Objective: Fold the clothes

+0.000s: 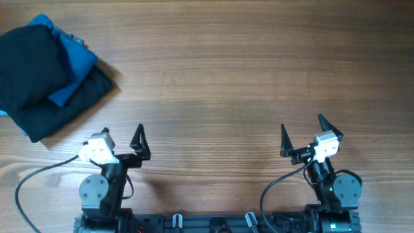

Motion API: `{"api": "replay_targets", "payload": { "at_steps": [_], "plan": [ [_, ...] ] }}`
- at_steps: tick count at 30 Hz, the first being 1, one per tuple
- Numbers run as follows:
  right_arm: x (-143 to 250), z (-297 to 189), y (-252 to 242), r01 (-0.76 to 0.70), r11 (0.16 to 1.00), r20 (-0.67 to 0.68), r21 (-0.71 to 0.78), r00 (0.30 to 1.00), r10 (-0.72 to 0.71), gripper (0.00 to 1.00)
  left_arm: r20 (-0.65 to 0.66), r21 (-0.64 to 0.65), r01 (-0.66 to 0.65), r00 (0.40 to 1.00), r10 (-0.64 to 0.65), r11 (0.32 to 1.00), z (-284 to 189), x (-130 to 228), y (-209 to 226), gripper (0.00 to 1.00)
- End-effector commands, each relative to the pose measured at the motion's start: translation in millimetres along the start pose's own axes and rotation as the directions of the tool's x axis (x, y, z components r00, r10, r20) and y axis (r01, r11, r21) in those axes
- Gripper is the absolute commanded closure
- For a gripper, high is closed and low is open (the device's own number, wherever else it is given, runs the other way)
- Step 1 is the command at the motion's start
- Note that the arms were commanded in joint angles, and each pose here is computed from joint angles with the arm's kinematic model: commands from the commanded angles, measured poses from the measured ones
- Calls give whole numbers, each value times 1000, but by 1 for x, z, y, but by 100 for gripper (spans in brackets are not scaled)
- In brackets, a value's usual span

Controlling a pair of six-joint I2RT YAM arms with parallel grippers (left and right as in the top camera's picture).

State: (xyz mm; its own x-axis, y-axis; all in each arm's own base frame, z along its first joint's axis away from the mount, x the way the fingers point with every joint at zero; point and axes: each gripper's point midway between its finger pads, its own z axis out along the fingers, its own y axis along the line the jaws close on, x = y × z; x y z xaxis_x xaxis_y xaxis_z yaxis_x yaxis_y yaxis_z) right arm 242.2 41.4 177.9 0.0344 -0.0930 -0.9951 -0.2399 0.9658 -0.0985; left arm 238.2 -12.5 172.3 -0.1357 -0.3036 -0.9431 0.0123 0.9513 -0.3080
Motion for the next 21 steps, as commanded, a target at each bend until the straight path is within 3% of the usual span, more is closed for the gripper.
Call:
{"api": "replay_targets", "payload": {
  "at_steps": [1,3,6,21],
  "plan": [
    [-3,0,4,12,1000,12,-19,1000,-12,0,167,-24,-169,971,170,985,7,-15,4,0],
    [-3,0,4,12,1000,12,-19,1000,-12,0,172,-56,-213,960,220,975,6,-17,8,0],
    [-3,0,4,12,1000,12,-19,1000,-12,0,58,-39,-227,972,229,973,9,11,12,0],
    [-3,0,4,12,1000,12,-19,1000,-12,0,57,-28,-229,971,230,973,9,11,10,0]
  ]
}}
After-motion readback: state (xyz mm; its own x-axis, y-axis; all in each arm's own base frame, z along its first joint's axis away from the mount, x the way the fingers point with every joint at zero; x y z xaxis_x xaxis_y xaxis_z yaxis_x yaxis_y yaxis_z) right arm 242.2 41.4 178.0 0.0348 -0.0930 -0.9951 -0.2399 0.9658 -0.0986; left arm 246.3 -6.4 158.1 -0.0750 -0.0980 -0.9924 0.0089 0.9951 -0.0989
